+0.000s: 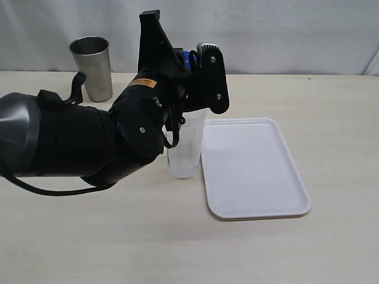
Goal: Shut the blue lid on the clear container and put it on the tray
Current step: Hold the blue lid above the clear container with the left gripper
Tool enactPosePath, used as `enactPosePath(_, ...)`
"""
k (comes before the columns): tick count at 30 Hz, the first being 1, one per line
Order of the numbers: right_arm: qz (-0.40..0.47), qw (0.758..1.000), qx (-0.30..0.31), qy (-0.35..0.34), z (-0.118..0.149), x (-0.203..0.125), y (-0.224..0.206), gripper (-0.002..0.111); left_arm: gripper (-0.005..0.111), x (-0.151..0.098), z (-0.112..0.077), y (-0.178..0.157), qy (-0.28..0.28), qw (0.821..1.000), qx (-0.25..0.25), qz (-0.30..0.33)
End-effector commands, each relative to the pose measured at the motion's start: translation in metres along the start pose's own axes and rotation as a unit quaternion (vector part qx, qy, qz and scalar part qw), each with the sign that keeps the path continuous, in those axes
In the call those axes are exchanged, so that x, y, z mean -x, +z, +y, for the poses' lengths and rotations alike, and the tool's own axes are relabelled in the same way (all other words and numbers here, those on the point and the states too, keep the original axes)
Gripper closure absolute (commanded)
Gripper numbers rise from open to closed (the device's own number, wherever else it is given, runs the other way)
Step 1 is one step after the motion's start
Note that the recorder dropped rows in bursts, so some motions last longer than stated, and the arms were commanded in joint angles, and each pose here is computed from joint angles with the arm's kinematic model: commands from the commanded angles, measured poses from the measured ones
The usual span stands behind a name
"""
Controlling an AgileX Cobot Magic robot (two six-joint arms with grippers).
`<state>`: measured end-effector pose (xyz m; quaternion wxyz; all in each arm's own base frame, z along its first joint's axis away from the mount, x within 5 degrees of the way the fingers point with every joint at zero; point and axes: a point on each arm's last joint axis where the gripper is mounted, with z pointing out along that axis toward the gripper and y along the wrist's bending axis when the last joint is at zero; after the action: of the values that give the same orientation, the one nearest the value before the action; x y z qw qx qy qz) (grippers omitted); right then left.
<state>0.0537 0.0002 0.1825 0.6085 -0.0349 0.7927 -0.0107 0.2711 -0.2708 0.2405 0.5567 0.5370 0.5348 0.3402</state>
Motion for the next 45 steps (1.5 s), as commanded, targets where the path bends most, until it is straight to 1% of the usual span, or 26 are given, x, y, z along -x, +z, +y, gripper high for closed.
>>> enactPosePath(1, -0.003, 1.0, 0.001, 0.004, 0.0, 0.0, 0.0, 0.104, 0.107, 0.004, 0.002, -0.001, 0.03, 0.999, 0.012, -0.012)
enactPosePath(6, -0.003, 1.0, 0.001, 0.004, 0.0, 0.0, 0.0, 0.104, 0.107, 0.002, 0.002, -0.001, 0.029, 0.999, 0.012, -0.01)
enactPosePath(13, -0.003, 1.0, 0.001, 0.004, 0.0, 0.0, 0.0, 0.104, 0.107, -0.011, 0.005, 0.006, 0.017, 1.0, 0.01, 0.016)
enactPosePath(23, -0.003, 1.0, 0.001, 0.004, 0.0, 0.0, 0.0, 0.104, 0.107, -0.012, 0.003, 0.006, 0.004, 1.0, 0.0, 0.025)
enactPosePath(33, -0.003, 1.0, 0.001, 0.004, 0.0, 0.0, 0.0, 0.104, 0.107, -0.013, 0.002, 0.006, 0.003, 1.0, -0.003, 0.025)
enactPosePath(38, -0.003, 1.0, 0.001, 0.004, 0.0, 0.0, 0.0, 0.104, 0.107, -0.017, -0.005, 0.002, 0.023, 0.999, 0.003, 0.031)
enactPosePath(41, -0.003, 1.0, 0.001, 0.004, 0.0, 0.0, 0.0, 0.104, 0.107, -0.021, -0.01, 0.0, 0.031, 0.999, -0.003, 0.033)
enactPosePath(45, -0.003, 1.0, 0.001, 0.004, 0.0, 0.0, 0.0, 0.104, 0.107, -0.022, -0.012, -0.001, 0.037, 0.999, -0.003, 0.03)
